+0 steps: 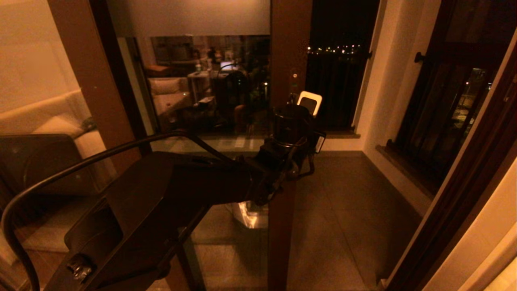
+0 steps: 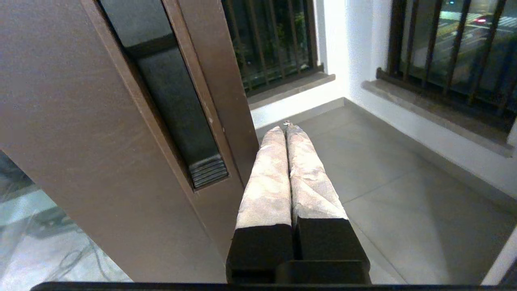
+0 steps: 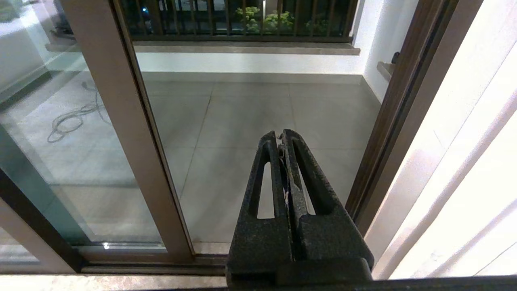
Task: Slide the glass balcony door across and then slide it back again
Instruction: Open the slid door
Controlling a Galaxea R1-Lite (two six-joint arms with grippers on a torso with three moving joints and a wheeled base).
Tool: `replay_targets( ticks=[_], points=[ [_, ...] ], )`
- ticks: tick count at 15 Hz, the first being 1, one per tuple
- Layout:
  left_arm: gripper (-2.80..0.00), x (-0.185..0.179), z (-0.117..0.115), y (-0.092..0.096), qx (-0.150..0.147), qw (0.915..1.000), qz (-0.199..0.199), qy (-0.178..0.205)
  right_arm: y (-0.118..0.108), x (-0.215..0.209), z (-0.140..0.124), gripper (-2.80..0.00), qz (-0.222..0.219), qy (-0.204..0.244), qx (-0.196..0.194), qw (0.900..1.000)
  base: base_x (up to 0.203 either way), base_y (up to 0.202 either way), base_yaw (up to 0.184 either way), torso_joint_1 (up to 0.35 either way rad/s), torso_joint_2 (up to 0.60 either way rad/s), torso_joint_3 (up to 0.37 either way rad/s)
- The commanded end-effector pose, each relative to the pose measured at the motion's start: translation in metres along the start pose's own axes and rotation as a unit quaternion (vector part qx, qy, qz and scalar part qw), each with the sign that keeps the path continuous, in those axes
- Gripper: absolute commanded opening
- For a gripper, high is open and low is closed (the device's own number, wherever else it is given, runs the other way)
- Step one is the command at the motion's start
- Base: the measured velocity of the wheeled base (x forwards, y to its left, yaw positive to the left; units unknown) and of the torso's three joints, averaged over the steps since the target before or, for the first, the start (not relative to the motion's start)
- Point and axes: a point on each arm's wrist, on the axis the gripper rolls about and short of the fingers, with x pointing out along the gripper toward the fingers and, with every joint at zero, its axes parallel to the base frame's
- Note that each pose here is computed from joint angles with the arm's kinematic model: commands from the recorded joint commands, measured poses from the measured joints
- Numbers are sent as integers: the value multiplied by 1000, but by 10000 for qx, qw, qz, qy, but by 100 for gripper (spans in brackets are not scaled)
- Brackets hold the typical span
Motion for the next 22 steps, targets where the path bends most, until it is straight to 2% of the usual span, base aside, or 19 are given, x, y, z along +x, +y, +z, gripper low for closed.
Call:
replay_targets(
  ticks=[1,12,14,18,22],
  points=[
    [-280,1,6,8,-27,9999,128,-65,0,0,0,-280,6,6,-3,10000,0,0,0,0,0,0],
    [-280,-8,30,16,-200,9992,239,-232,0,0,0,-280,5,7,-3,10000,0,0,0,0,0,0],
    [-280,-10,36,19,-290,9988,261,-281,0,0,0,-280,6,9,-3,10000,0,0,0,0,0,0],
    [-280,-14,36,31,-264,9990,317,-163,0,0,0,-280,-1,7,-3,10000,0,0,0,0,0,0],
    [-280,-16,44,37,-324,9986,363,-229,0,0,0,-280,6,6,-3,10000,0,0,0,0,0,0]
  ],
)
